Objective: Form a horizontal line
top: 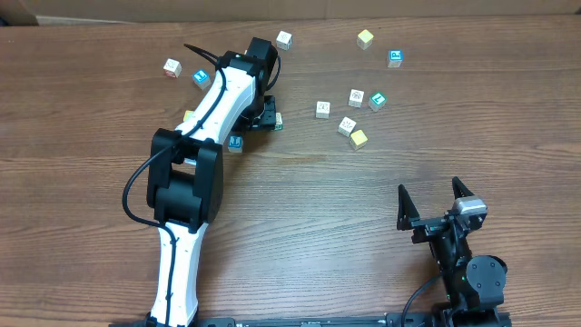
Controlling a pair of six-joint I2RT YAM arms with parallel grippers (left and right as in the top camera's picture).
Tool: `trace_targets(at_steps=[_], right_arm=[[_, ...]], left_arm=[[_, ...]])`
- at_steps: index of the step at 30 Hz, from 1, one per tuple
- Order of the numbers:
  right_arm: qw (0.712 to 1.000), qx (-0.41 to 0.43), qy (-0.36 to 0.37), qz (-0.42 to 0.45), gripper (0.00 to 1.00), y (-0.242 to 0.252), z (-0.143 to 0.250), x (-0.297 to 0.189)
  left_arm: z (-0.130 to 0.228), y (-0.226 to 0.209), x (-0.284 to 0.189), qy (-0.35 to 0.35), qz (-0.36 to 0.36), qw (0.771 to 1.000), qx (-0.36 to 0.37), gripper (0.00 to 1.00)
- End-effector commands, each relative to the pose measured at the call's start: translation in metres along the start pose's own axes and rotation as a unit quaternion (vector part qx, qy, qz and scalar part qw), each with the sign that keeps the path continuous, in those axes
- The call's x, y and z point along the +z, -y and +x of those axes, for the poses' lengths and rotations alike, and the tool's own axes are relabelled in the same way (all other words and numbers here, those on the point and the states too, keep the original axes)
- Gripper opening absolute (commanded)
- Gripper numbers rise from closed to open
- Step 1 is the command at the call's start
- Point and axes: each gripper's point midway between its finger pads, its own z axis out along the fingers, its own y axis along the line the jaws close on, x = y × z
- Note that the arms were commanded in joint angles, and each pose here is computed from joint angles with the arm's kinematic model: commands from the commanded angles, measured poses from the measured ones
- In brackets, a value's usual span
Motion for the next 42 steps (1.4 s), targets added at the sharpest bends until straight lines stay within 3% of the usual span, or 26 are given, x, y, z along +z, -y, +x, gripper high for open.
trace_targets(at_steps=[1, 4, 14, 20, 25, 42], right_arm=[[1.0, -0.002, 0.004, -0.002, 1.0, -0.001, 0.001, 0.0], [1.0, -0.002, 0.004, -0.002, 1.0, -0.001, 0.001, 0.0], [1.0, -0.002, 0.004, -0.002, 1.0, -0.001, 0.001, 0.0], [1.0, -0.002, 0.004, -0.002, 1.0, -0.001, 0.001, 0.0], [1.0, -0.002, 0.004, -0.002, 1.0, -0.001, 0.001, 0.0], [1.0, -0.002, 0.004, -0.002, 1.0, -0.001, 0.001, 0.0]], left_arm=[[0.004, 0.0, 0.001, -0.008, -0.001, 1.0, 0.003, 0.37], [0.006, -0.001, 0.001, -0.011, -0.002, 1.0, 0.003, 0.46], [0.017, 0.002, 0.001, -0.035, 0.008, 0.999, 0.004, 0.51], [0.024, 0.02, -0.001, -0.051, 0.05, 0.997, 0.006, 0.5], [0.027, 0.027, -0.002, -0.051, 0.051, 0.997, 0.014, 0.43], [0.027, 0.061, -0.003, -0.021, 0.064, 0.997, 0.048, 0.38]])
